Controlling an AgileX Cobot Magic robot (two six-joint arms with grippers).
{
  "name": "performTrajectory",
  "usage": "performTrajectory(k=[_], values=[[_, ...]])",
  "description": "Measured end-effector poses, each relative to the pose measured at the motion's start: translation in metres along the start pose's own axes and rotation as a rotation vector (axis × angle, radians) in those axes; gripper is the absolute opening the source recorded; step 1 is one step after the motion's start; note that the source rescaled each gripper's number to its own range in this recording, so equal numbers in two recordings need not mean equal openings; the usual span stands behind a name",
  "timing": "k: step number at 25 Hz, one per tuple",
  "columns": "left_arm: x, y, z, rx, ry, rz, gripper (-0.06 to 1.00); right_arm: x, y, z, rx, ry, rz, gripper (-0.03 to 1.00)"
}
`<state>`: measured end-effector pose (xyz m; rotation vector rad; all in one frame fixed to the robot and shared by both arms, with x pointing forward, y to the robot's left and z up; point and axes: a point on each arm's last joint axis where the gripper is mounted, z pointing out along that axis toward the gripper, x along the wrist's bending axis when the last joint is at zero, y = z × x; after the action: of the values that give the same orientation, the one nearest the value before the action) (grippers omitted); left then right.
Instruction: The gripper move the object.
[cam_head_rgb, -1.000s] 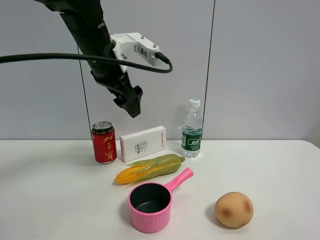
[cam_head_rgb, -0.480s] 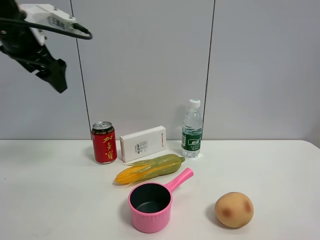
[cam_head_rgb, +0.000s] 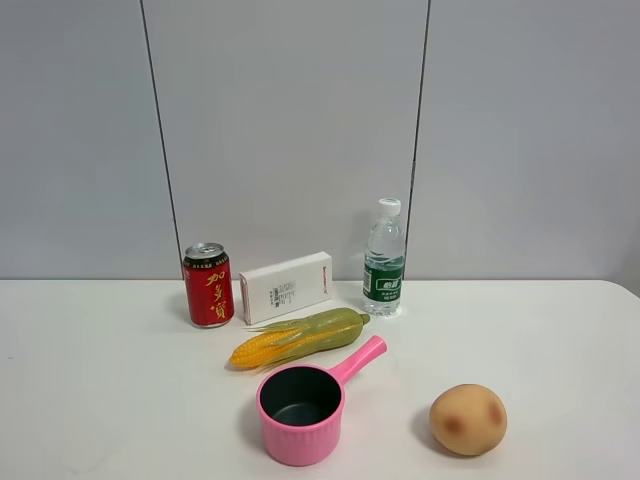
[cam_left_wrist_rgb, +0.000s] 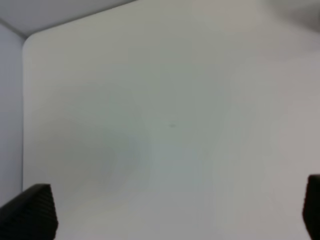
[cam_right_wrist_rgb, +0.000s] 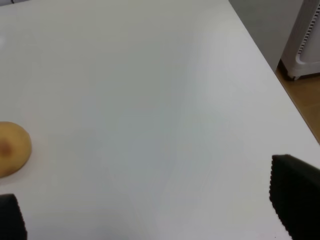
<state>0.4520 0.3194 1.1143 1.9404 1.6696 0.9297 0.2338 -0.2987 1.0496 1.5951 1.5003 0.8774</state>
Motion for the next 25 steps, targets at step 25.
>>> performTrajectory(k=[25], values=[[-0.033,-0.186,-0.124,-0.341,0.042,-0.411,0.99,0.0,0.0,0.0,0.0,0.0,0.0,1.0]])
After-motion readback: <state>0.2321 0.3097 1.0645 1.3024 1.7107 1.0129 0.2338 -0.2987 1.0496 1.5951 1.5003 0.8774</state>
